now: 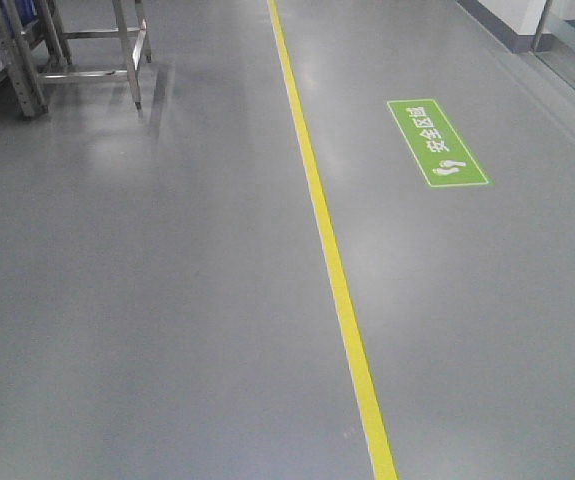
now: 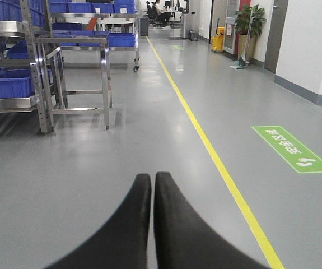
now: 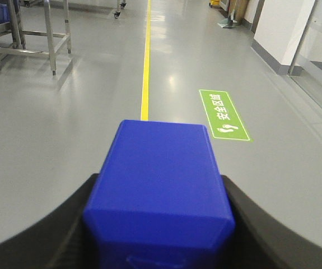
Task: Pour parts from conveyor to right shelf
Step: 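Drive along the yellow floor line toward the bin shelves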
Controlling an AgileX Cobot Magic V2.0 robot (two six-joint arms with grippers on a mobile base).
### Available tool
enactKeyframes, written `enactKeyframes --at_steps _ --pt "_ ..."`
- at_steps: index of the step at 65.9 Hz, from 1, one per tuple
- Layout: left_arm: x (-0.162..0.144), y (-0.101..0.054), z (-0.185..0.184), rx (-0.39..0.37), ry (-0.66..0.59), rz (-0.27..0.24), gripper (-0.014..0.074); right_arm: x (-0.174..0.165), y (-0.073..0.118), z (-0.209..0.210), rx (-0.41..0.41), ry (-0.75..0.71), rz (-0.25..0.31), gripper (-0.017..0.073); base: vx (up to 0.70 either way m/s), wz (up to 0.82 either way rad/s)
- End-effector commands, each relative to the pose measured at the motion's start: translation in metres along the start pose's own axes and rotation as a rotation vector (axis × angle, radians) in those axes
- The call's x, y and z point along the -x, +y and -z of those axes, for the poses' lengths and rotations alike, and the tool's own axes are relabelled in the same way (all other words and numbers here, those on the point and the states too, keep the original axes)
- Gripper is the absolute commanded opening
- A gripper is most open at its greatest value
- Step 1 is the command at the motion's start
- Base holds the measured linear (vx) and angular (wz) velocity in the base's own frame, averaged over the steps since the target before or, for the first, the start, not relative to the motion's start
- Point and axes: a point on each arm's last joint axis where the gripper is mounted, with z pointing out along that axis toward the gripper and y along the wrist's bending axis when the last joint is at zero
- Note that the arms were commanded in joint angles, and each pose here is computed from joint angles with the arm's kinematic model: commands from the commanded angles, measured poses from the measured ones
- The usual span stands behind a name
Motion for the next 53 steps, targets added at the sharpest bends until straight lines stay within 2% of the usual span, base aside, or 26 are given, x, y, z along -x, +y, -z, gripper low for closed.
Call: enactKeyframes --at_steps 1,53 --pt "0.0138 -0.0004 0.0018 -0.006 -0.099 0.017 -0.0006 0.0131 -0.003 0.0022 -0.027 -0.081 -0.006 -0.0005 0.6 0.0" --pt "0.0138 -0.0004 0.0018 -0.006 -0.099 0.017 -0.0006 0.013 -0.0029 0.0022 -0.026 -0.08 -0.006 -0.0005 0.68 0.0"
